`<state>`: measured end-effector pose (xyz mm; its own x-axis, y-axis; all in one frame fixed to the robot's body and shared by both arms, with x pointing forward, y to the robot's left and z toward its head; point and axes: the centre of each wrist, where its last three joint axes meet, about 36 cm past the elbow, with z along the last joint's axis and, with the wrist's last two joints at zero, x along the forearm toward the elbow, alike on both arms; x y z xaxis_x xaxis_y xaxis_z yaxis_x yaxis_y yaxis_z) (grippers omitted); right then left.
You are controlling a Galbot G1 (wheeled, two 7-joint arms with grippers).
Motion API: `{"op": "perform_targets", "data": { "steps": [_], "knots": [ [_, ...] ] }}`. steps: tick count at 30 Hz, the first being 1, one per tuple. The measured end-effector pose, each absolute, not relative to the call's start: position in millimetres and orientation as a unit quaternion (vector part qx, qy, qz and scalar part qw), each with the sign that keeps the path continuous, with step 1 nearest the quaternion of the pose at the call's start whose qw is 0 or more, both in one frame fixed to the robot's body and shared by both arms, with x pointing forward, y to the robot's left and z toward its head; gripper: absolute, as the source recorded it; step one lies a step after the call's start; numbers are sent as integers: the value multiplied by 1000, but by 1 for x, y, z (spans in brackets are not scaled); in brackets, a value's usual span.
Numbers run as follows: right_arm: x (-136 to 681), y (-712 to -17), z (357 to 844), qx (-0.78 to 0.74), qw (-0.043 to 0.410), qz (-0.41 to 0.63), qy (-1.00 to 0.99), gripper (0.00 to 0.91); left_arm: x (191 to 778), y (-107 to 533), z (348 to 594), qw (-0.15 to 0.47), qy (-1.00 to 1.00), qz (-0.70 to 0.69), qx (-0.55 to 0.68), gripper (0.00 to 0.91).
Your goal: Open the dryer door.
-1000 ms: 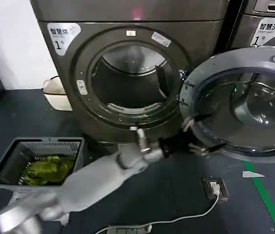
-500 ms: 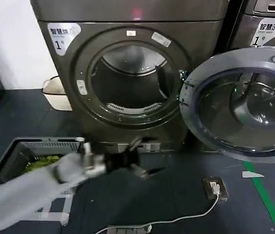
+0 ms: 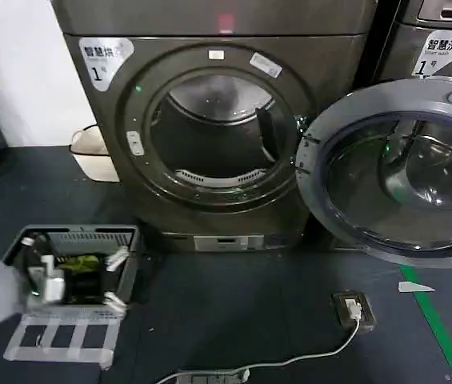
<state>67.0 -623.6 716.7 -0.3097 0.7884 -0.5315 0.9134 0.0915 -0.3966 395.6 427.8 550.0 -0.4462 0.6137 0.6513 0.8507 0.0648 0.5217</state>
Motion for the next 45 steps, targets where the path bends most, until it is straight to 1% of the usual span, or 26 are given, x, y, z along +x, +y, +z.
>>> {"op": "perform_targets", "data": {
  "steps": [5, 10, 13, 21, 32, 45],
  "knots": [
    [64, -624, 717, 581, 91, -345, 731, 907, 409, 466, 575, 178, -680, -522, -483, 907],
    [62, -623, 718, 582, 91, -348, 729, 907, 419, 496, 588, 224, -664, -559, -443, 907],
    [62, -621, 720, 580, 90, -351, 729, 907, 422, 509, 592, 241, -645, -580, -434, 907],
    [57, -620, 719, 580, 81, -354, 729, 907, 427, 545, 592, 274, -631, -597, -413, 907],
    [52, -617, 718, 579, 78, -357, 729, 907, 430, 569, 599, 286, -628, -612, -387, 907],
    [51, -613, 718, 572, 74, -362, 732, 907, 431, 581, 596, 295, -606, -625, -394, 907]
  ]
}}
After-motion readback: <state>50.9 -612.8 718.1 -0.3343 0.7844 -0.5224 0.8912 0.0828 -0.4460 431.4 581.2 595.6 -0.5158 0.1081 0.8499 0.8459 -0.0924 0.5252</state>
